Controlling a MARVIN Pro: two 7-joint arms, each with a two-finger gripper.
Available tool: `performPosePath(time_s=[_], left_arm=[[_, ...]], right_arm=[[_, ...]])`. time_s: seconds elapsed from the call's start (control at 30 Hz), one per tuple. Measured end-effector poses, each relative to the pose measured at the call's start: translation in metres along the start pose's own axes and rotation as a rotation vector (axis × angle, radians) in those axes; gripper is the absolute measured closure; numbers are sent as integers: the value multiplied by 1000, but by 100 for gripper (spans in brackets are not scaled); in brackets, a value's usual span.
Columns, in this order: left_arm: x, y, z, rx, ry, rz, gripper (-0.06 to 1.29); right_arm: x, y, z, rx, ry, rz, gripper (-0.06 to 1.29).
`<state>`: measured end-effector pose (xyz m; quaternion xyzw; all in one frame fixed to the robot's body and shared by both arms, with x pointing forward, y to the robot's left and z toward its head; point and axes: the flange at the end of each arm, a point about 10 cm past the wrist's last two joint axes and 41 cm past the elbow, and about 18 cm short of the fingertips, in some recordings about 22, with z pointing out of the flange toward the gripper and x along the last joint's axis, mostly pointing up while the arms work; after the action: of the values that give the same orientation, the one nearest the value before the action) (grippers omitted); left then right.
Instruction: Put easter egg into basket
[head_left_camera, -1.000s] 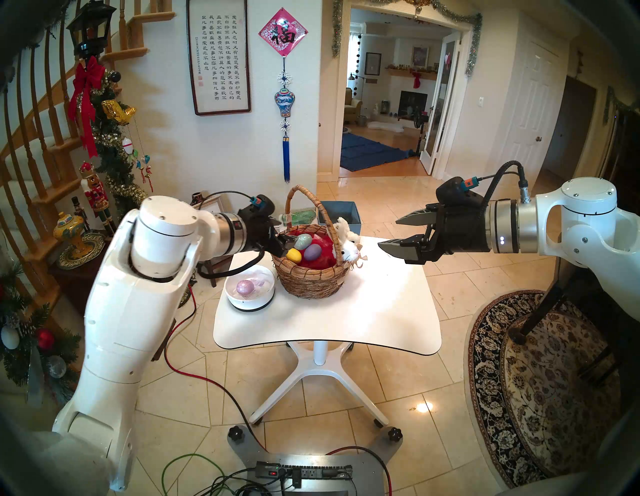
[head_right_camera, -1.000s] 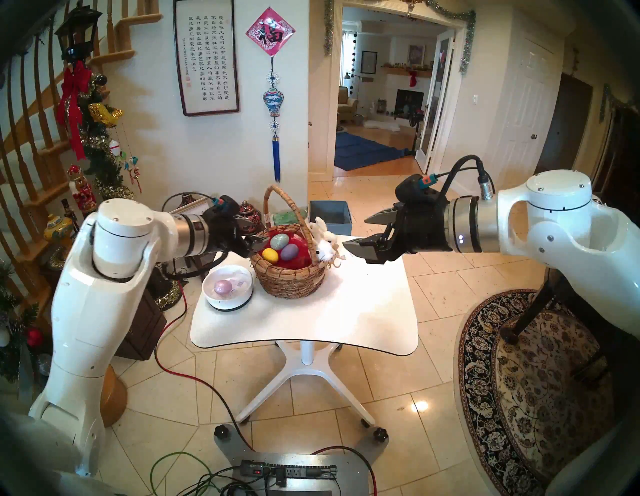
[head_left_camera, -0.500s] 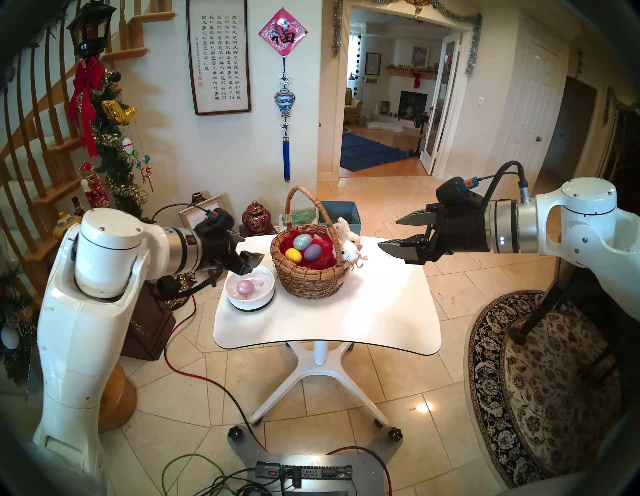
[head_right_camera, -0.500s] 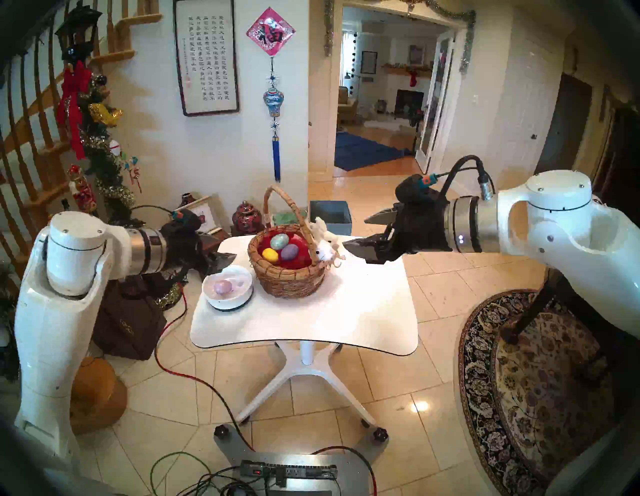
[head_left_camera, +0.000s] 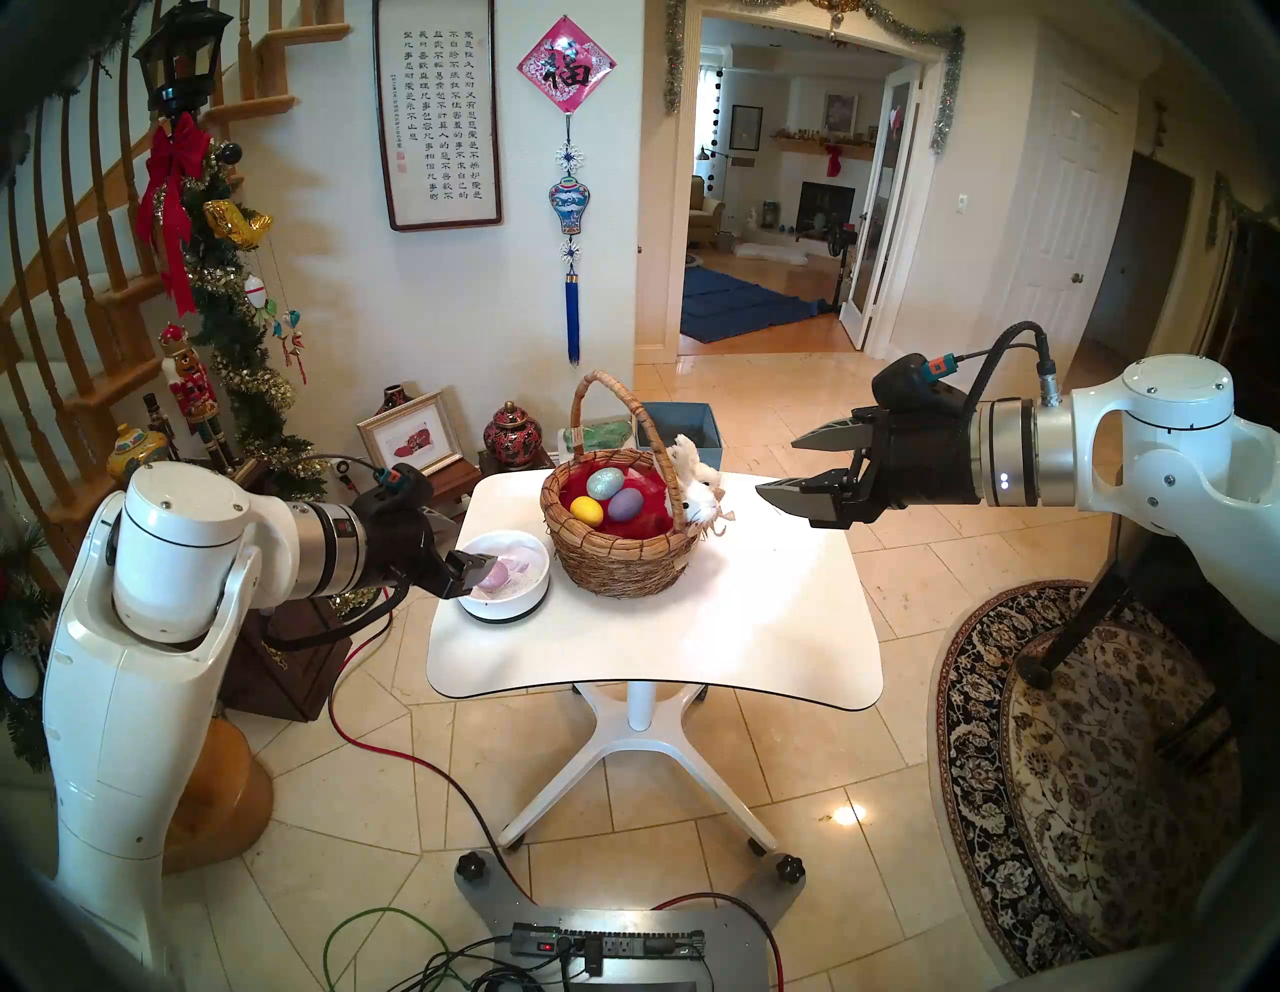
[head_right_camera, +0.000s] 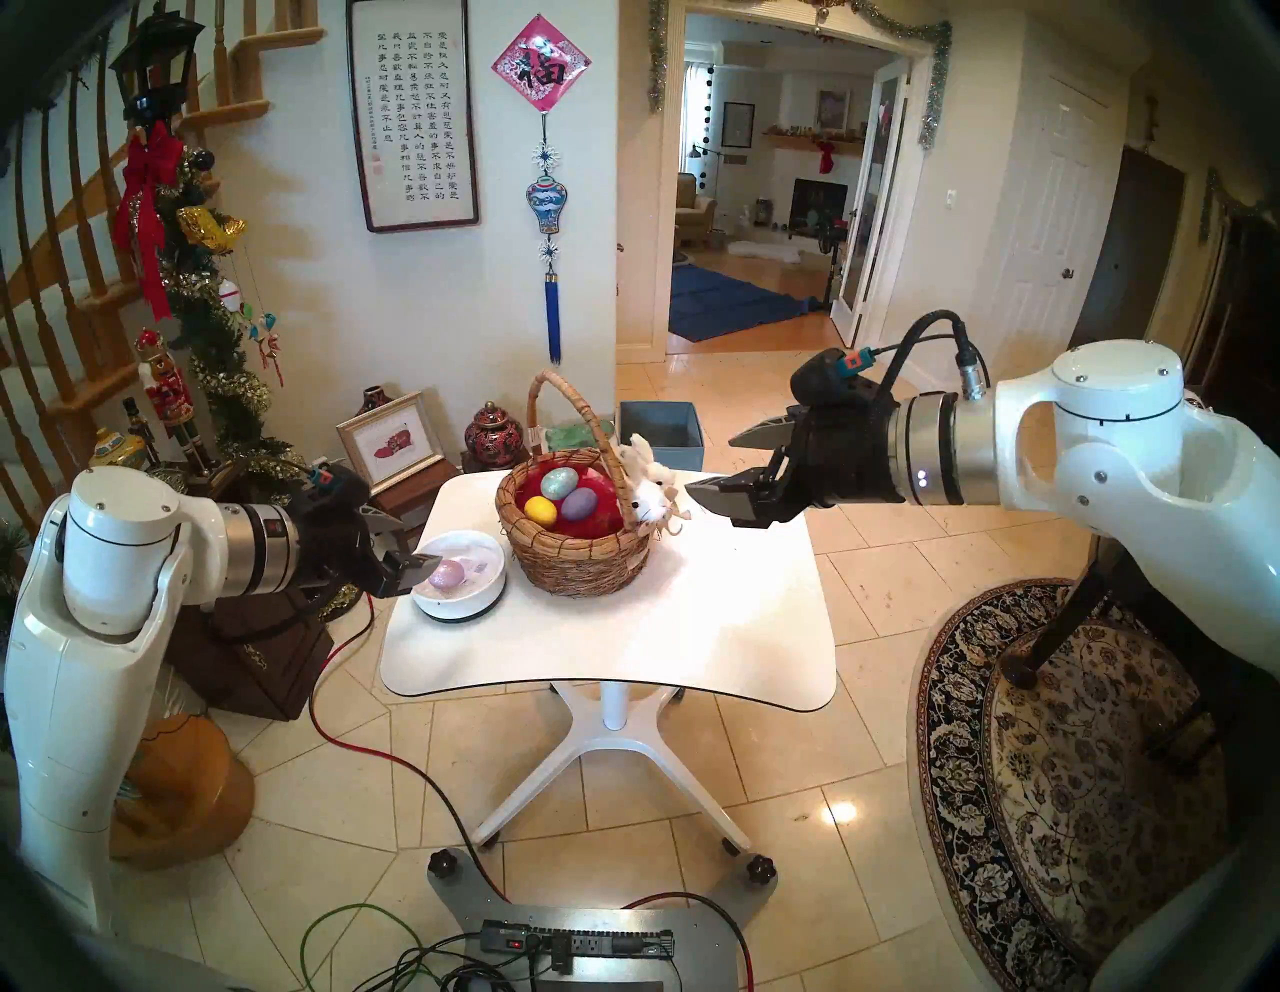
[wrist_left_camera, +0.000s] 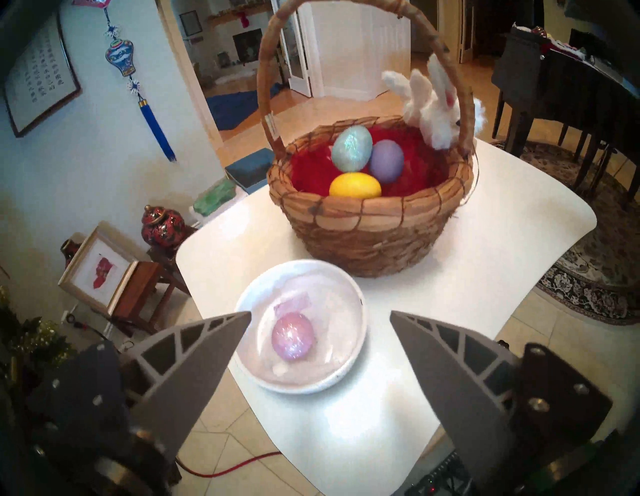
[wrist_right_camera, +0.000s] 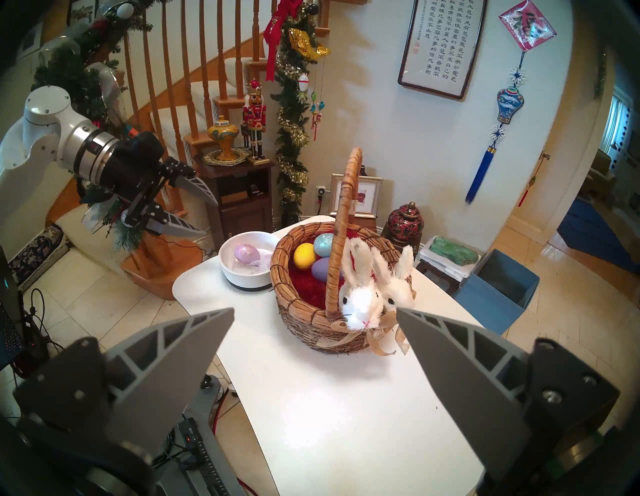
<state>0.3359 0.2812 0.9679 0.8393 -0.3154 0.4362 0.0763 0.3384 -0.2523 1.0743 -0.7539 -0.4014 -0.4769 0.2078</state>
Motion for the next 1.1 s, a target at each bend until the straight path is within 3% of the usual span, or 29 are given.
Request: performPosePath(time_s=[0.3, 1.1], left_arm=[[-11, 11, 19, -43, -27, -26, 16], [-24, -8, 54, 37, -54, -116, 16]], right_arm=[[0, 0, 0, 0, 0, 0, 1], [0, 0, 0, 0, 0, 0, 0]])
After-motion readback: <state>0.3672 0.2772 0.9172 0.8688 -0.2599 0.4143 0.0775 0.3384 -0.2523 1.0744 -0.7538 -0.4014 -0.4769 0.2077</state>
